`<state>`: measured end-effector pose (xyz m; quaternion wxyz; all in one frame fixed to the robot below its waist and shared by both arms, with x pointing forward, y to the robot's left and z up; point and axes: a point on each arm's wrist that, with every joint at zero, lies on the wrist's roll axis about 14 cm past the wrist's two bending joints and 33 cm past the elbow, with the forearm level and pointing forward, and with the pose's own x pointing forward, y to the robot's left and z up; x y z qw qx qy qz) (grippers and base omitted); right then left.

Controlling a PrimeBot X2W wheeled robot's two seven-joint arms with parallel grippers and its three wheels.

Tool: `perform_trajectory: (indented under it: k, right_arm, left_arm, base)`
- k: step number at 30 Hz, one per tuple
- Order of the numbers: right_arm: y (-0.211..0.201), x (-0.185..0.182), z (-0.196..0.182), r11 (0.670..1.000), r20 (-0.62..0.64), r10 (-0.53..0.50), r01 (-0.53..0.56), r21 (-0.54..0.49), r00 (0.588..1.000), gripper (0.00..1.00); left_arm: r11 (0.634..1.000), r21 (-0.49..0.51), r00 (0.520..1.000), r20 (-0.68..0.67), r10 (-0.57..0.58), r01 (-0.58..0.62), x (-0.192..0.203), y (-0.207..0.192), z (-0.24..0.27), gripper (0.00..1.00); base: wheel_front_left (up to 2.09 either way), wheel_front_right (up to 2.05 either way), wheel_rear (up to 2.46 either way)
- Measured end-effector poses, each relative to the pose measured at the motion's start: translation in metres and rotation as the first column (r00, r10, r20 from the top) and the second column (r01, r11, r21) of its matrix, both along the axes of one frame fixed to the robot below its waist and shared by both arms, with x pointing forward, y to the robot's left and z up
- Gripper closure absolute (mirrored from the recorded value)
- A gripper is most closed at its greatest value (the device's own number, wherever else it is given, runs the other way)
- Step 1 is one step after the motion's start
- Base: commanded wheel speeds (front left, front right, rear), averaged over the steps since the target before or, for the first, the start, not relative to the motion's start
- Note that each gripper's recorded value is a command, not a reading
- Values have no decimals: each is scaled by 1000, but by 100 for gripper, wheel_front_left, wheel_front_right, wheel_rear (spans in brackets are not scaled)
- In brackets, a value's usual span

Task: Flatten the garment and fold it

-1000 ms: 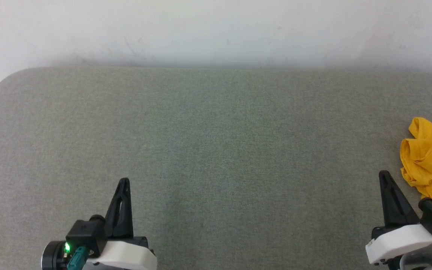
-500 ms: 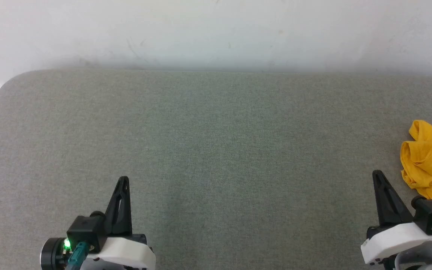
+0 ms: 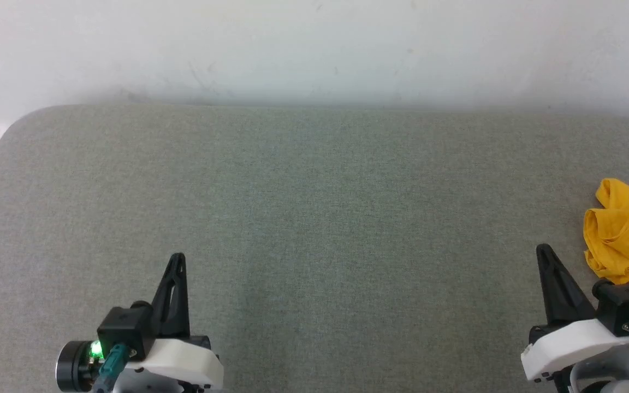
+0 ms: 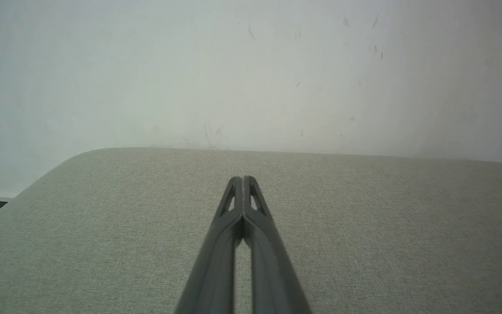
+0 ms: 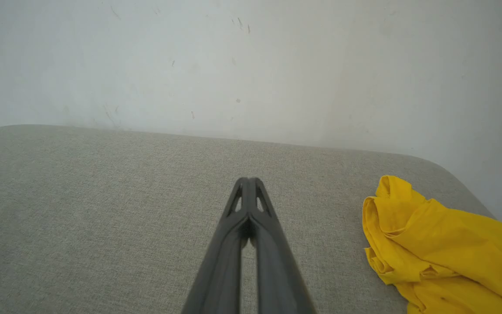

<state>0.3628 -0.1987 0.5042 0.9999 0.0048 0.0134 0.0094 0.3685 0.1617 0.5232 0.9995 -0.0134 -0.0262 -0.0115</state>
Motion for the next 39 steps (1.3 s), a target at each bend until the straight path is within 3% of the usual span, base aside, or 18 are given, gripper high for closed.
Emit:
perform_trajectory:
  k: [39]
  right_arm:
    - [23, 4, 10, 997, 5, 70, -70, -32, 998, 100]
  left_arm:
    - [999, 40, 999, -30, 12, -11, 1, 9, 2, 100]
  base:
    - [0, 0, 0]
